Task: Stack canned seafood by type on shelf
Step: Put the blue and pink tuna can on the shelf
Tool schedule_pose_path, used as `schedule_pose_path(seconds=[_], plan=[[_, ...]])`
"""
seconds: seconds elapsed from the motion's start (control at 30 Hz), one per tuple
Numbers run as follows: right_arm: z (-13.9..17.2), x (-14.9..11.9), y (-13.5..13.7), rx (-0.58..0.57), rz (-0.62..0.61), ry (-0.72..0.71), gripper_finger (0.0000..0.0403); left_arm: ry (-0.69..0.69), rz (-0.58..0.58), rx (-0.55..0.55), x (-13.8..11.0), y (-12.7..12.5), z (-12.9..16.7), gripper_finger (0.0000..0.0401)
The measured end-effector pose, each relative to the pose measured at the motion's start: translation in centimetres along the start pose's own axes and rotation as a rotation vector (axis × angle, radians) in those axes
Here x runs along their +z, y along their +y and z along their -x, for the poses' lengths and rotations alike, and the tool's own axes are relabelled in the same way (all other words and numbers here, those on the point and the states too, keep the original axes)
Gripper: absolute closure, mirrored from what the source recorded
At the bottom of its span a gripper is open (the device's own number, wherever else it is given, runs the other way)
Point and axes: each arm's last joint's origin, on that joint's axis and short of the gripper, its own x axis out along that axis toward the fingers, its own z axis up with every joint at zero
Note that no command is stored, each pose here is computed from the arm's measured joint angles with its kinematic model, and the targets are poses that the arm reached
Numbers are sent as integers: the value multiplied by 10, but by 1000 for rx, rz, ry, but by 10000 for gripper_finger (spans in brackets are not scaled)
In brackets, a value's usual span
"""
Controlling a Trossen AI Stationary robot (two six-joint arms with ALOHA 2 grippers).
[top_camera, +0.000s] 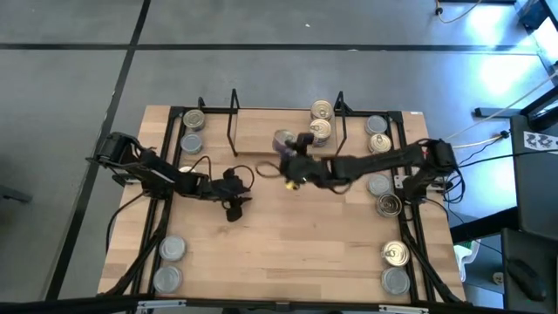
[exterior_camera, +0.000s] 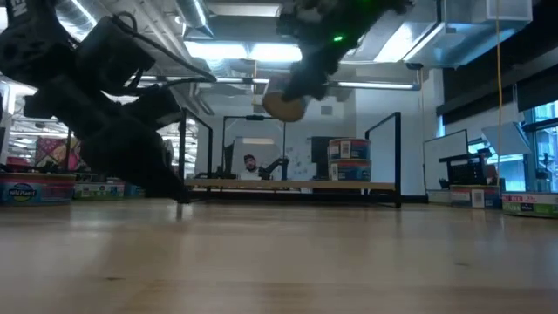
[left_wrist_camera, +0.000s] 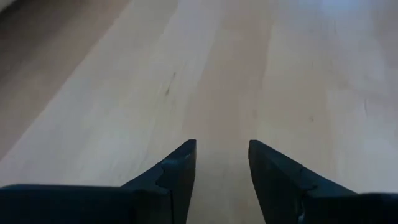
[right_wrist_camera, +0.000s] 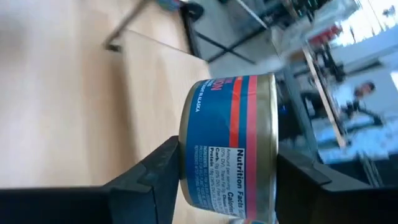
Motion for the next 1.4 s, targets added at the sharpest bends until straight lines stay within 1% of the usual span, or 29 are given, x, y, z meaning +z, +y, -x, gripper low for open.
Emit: schedule_pose_path(seconds=[0.07,0.2,0.33,0.47,0.67,0.77,0.9,1.1,1.27,1.33,1.4], plan=[[-13,1,-5,8,-16,57,212,16,-3,10,-3,0,0,256],[-38,5,-11,42,-63,164,212,3,-1,7,-1,0,0,256],[-62,4,-16,74,-109,233,212,5,-2,9,-2,0,0,256],[-86,-10,-18,102,-130,298,212,5,10,9,-1,0,0,256],[-113,-31,-30,74,-163,379,212,5,11,9,-1,0,0,256],[-125,-39,-39,66,-196,389,212,6,10,9,-1,0,0,256],[-139,-51,-49,68,-229,413,212,6,9,9,-1,0,0,256],[-149,-65,-62,49,-252,455,212,5,9,9,-1,0,0,256],[-152,-68,-65,47,-263,459,211,5,9,9,-1,0,0,256],[-152,-69,-66,47,-264,460,193,5,9,9,-1,0,0,256],[-152,-69,-67,46,-266,461,167,5,9,9,-1,0,0,256]])
